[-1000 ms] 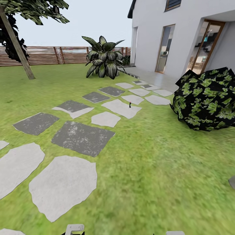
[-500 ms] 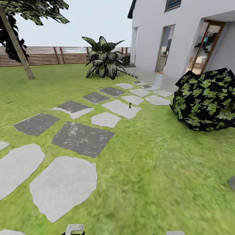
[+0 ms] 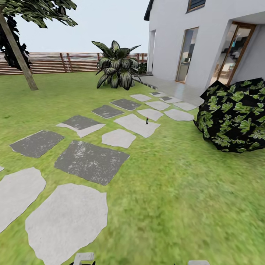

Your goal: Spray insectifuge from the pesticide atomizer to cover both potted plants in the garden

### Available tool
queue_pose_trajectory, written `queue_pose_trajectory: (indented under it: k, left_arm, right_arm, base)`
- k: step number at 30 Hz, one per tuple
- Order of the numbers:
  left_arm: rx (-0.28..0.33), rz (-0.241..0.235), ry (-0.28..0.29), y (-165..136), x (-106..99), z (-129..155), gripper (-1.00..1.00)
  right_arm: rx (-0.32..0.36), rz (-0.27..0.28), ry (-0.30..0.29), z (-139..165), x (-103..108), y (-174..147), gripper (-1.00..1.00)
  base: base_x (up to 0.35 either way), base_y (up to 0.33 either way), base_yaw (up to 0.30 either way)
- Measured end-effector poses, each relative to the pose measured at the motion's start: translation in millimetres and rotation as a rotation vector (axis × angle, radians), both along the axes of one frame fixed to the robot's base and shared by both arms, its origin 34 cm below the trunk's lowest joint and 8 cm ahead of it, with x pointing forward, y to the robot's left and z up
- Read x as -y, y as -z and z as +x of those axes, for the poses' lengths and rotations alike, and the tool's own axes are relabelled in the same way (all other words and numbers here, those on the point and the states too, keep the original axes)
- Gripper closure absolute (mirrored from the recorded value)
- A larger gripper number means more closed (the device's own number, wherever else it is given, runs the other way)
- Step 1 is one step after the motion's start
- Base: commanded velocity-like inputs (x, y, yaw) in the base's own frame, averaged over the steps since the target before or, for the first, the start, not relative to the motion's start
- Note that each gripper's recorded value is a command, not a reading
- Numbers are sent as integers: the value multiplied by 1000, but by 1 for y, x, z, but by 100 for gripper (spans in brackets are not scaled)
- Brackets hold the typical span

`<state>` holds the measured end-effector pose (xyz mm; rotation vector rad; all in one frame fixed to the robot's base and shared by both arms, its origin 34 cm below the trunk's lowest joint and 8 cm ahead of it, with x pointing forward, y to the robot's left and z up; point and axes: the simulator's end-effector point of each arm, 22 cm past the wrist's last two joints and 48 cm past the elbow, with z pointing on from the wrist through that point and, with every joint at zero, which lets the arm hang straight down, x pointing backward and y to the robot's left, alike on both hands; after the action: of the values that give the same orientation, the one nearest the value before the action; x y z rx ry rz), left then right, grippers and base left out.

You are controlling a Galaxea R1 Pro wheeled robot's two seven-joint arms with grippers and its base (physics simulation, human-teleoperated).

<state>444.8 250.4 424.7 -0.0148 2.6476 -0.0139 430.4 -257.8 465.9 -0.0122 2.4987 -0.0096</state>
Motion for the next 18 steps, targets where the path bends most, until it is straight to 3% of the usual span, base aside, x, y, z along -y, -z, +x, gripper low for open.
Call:
queue_pose_trajectory:
  k: [18]
  left_arm:
    - [0, 0, 0, 0, 0, 0, -100]
  right_arm:
    - [16, -3, 4, 6, 1, -4, -100]
  base:
    - [348, 0, 0]
